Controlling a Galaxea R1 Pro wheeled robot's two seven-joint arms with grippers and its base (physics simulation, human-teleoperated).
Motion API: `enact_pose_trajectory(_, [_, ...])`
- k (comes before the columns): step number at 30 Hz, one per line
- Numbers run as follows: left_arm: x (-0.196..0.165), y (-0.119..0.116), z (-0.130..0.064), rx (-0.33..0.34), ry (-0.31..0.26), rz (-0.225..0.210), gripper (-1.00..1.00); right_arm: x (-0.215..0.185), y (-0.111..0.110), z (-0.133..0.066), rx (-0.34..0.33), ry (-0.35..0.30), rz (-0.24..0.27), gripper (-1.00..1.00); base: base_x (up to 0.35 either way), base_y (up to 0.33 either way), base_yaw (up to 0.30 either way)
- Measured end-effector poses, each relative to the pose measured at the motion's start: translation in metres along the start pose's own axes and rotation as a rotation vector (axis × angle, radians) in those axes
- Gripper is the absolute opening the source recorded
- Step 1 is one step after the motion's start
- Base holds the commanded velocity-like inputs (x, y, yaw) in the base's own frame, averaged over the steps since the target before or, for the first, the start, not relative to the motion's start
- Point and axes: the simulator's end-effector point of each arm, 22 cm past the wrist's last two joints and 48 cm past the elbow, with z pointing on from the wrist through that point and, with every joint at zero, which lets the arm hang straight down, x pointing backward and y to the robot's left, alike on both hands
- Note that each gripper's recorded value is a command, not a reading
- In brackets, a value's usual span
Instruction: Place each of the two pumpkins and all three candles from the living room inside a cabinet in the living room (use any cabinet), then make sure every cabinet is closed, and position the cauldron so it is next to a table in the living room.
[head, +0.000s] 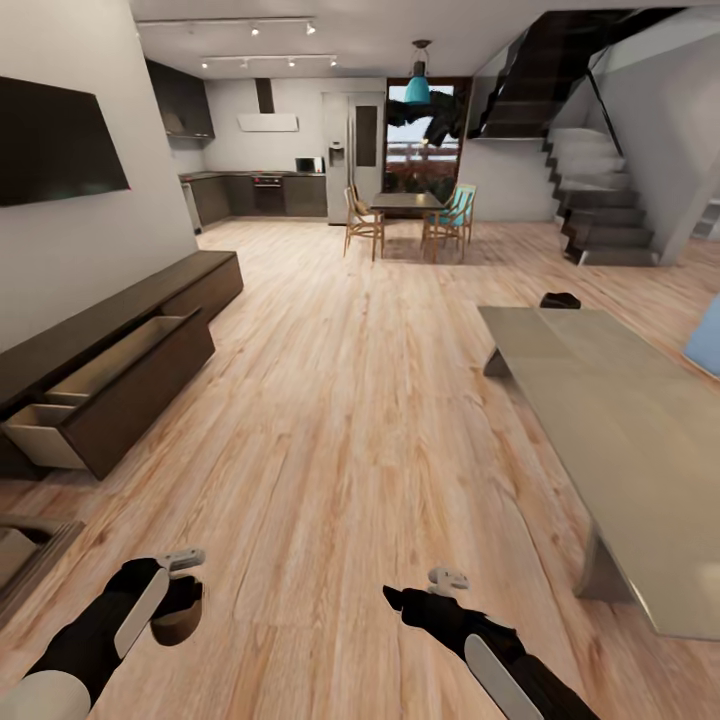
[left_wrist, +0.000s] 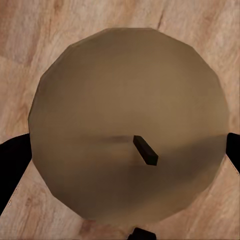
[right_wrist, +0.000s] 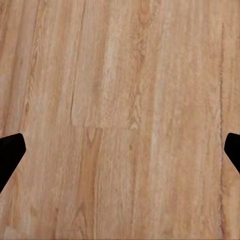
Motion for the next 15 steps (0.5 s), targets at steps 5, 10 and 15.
enact_pose_trajectory(5, [0.0,-0.0008,0.0,-0.003,-0.002,0.0,-1.0,0.0008,-0.0008,0.0001,0.002,0.002,0.001,1.0,0.333,0.0,0.288])
enact_pose_trajectory(10, [-0.0001,-0.0006,0.0,-0.004,-0.002,0.001,-1.0,0.0034,-0.0041,0.0007,0.008,0.006,0.004,1.0,0.333,0.0,0.254])
enact_pose_trajectory(15, [0.0,-0.0016,0.0,-0.003,-0.002,0.001,-1.0,0.0033,-0.005,0.0007,0.01,0.004,0.005,1.0,0.333,0.0,0.043])
